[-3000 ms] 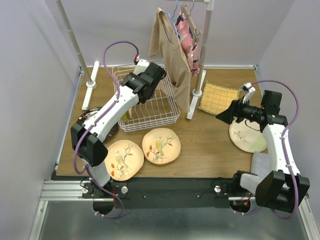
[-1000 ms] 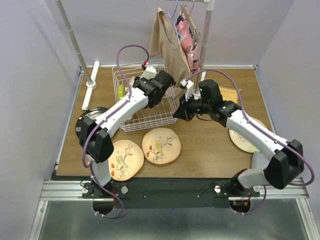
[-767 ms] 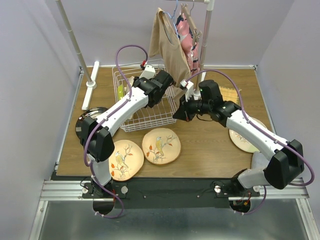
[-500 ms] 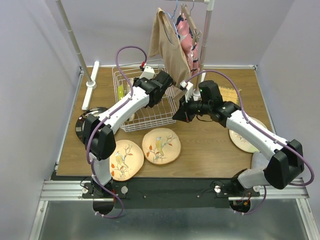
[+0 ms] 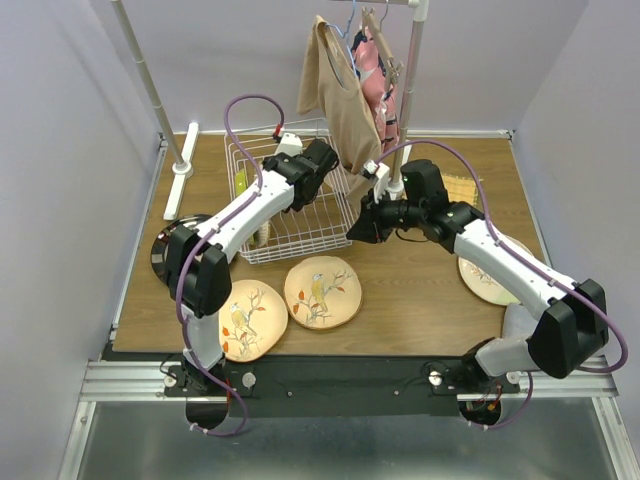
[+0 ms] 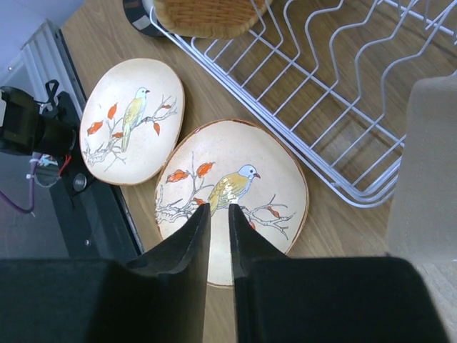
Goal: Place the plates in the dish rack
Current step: Insert the plate into the dish rack
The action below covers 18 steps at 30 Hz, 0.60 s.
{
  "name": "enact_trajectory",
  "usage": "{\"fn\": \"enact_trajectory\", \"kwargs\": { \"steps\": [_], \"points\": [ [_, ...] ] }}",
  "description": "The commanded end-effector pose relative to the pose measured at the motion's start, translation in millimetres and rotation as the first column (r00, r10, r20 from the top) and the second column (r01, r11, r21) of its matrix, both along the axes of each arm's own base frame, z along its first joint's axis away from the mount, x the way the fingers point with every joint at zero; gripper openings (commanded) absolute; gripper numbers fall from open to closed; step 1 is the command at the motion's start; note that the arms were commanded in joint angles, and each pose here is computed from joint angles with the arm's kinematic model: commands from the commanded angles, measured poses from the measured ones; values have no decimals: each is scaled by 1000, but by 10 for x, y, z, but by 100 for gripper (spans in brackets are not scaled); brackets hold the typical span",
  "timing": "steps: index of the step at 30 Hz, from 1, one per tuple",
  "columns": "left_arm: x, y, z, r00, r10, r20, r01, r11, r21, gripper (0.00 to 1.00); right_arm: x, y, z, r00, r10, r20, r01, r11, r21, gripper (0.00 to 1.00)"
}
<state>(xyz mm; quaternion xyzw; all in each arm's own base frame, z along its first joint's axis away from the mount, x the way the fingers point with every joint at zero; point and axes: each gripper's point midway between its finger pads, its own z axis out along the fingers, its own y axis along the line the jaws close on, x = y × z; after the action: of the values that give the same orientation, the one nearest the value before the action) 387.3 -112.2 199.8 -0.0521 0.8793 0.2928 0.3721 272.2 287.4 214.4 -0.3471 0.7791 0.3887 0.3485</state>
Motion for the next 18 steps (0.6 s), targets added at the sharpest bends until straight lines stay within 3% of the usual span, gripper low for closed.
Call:
{"fn": "enact_trajectory", "kwargs": {
  "steps": [1,2,6,9,18],
  "points": [
    [1,39,42,1000,5,29,-4,998,-59,13,-30,-21,19,1000,18,6,-19,1000,19,34],
    [0,58,49,999,9,30,-7,998,-62,25,-35,-18,5,1000,24,3,-24,1000,18,34],
    [-5,94,121,999,12,46,-8,996,-84,38,-46,-28,-7,999,37,7,-37,999,18,48],
    [-8,102,194,998,5,58,1,995,-101,44,-67,-30,-6,998,55,10,-55,998,22,54],
    [-29,182,441,994,8,106,6,991,-133,51,-24,-102,4,998,58,25,-59,998,24,55]
  ]
}}
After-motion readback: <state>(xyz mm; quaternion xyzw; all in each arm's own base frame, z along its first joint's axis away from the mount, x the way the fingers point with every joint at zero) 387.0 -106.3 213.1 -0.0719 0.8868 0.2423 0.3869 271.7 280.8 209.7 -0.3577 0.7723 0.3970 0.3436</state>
